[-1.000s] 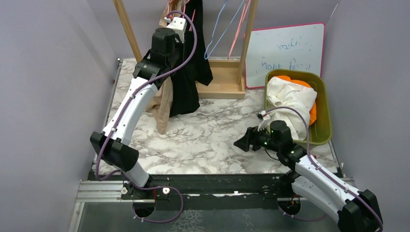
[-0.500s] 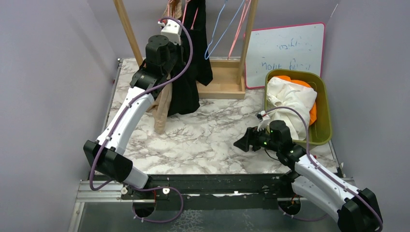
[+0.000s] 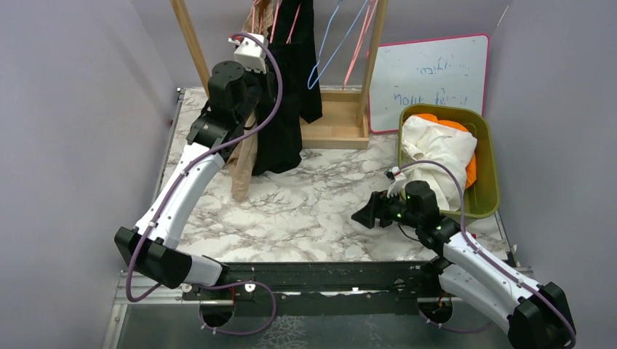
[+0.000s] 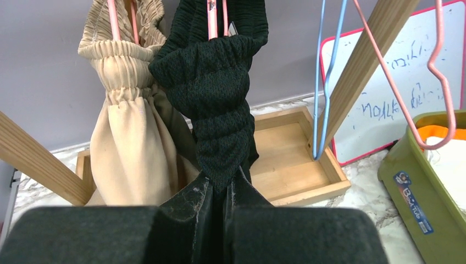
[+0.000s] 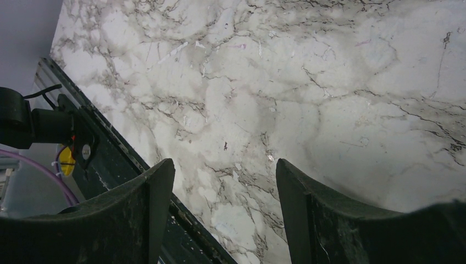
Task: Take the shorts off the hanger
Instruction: Pick up the hanger from the clothes rod.
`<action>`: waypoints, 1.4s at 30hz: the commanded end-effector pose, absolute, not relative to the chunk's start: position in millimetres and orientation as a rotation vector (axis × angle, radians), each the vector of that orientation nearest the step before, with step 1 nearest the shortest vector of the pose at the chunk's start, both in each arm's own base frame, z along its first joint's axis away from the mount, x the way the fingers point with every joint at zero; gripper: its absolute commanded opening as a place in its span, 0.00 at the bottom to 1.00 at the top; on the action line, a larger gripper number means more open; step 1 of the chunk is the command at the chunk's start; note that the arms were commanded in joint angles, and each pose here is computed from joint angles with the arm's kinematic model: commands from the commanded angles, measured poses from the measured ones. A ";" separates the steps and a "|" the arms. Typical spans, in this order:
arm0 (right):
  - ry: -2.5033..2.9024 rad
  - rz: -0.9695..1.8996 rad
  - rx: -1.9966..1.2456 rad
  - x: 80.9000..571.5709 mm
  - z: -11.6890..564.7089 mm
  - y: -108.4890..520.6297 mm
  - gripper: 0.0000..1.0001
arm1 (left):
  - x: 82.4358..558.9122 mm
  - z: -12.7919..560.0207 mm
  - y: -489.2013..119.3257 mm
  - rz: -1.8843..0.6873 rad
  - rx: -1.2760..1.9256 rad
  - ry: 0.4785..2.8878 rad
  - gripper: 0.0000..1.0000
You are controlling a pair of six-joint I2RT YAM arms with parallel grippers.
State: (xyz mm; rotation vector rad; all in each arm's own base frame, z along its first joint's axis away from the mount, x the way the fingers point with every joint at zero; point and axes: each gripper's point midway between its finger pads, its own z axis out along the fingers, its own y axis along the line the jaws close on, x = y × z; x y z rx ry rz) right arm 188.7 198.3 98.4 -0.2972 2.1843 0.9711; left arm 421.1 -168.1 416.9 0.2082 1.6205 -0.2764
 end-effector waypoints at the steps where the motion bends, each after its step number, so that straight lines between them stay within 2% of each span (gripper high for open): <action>1: 2.148 0.960 -0.283 196.6 110.9 199.8 0.70 | 398.0 474.8 -169.8 -0.369 0.200 1.424 0.00; 10: 2.149 0.958 -0.286 196.9 109.8 199.8 0.70 | 372.1 430.8 -165.0 -0.395 0.224 1.502 0.00; 21: 2.062 0.995 -0.331 195.9 122.9 204.0 0.72 | 279.4 314.5 -141.2 -0.482 0.255 1.647 0.00; 26: 2.000 1.037 -0.334 195.1 137.4 207.8 0.73 | 238.7 266.2 -143.0 -0.601 0.264 1.720 0.00; 34: 1.830 1.127 -0.391 191.2 175.0 217.4 0.73 | 173.3 264.7 -181.2 -0.948 0.493 1.716 0.00; 42: 1.589 1.086 -0.476 187.3 230.8 212.8 0.72 | 133.4 247.5 -195.7 -1.151 0.625 1.842 0.00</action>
